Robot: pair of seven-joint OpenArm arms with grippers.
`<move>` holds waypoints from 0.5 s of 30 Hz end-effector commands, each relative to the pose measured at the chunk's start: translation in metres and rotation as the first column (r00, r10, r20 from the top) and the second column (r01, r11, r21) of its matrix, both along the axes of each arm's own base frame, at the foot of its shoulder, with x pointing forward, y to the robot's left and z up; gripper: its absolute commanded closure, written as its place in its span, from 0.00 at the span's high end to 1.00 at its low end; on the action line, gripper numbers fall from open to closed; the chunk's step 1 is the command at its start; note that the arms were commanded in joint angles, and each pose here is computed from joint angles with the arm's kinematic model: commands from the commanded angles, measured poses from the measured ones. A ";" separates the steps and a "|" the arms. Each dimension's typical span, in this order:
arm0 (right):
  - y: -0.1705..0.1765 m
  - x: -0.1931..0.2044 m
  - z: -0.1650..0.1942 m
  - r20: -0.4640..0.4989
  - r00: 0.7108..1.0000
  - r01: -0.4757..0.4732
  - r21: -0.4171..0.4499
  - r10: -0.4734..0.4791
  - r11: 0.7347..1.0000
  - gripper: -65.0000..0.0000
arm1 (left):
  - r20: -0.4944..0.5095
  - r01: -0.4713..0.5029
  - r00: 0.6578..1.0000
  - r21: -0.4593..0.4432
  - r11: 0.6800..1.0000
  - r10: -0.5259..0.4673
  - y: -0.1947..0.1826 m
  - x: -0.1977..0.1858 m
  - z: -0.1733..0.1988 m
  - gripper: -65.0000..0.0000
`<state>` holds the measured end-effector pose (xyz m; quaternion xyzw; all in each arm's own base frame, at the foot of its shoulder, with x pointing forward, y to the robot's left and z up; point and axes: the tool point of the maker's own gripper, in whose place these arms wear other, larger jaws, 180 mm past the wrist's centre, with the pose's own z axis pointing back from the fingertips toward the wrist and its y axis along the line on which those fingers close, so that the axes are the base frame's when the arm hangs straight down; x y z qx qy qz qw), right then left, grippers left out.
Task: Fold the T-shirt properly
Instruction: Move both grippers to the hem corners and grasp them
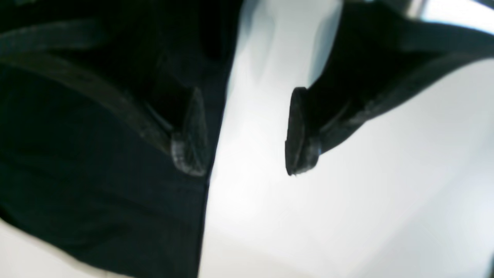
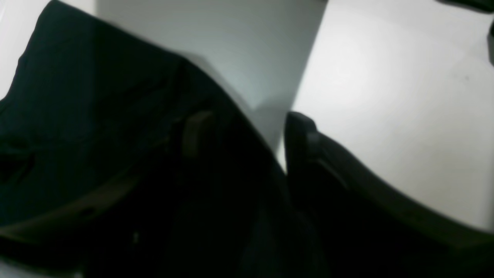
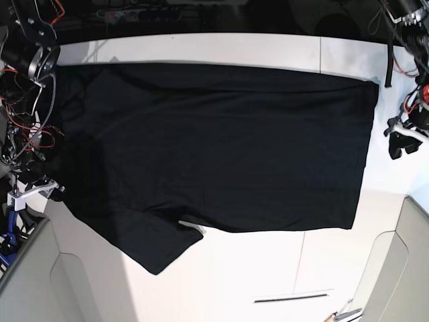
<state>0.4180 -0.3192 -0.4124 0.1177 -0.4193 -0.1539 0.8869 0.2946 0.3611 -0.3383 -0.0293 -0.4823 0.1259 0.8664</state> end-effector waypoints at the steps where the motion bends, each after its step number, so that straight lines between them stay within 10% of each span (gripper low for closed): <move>1: -0.011 0.011 0.019 0.050 0.999 0.010 -0.019 -0.009 1.000 0.45 | 0.069 0.009 0.998 0.021 1.000 -0.010 0.006 0.020 0.019 0.54; 15: -0.011 0.011 0.019 0.049 0.999 0.011 -0.020 -0.010 1.000 0.45 | -0.036 0.065 0.997 -0.030 0.997 -0.067 -0.013 0.132 -0.029 0.54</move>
